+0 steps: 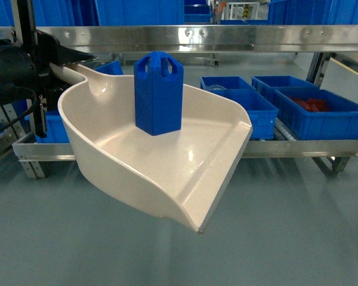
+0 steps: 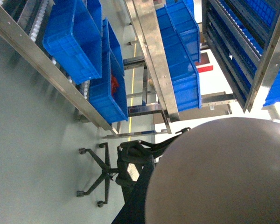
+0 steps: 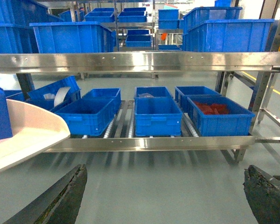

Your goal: Place part in tray to right shelf

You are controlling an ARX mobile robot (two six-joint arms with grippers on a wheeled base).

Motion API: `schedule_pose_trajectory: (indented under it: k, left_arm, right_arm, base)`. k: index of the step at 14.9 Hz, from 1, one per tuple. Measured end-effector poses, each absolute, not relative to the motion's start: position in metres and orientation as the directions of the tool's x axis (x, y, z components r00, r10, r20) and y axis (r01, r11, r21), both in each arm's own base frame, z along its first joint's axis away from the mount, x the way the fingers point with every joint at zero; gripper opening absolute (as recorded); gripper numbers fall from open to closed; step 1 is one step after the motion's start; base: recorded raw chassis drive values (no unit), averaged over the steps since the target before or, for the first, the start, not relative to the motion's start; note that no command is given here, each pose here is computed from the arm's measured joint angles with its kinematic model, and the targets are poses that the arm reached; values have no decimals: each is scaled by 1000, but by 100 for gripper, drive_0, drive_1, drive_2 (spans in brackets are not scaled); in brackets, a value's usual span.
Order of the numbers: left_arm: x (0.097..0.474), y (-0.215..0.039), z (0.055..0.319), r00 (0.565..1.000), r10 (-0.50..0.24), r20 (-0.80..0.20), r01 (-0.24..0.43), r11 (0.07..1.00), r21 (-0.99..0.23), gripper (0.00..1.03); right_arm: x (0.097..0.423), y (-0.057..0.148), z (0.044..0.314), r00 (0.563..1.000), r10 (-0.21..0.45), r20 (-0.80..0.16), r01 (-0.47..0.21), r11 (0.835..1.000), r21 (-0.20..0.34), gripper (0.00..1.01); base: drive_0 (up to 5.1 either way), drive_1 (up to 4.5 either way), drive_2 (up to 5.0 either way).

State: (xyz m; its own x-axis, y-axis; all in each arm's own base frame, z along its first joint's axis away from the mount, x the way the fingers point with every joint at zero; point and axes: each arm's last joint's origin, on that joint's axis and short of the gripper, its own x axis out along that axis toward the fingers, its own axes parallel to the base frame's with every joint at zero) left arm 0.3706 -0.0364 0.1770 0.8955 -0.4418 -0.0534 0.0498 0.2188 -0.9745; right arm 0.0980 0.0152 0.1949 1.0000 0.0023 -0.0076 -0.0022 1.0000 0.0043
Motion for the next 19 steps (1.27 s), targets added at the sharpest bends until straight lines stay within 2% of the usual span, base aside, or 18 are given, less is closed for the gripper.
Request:
schedule_pose_trajectory:
  k: [19]
  left_arm:
    - [370,-37,177,895,-444,-53,51,219,-974,12]
  right_arm:
    - [98,15,195,1000,3,-8,-3,1000,4,98]
  base:
    - [0,0,0]
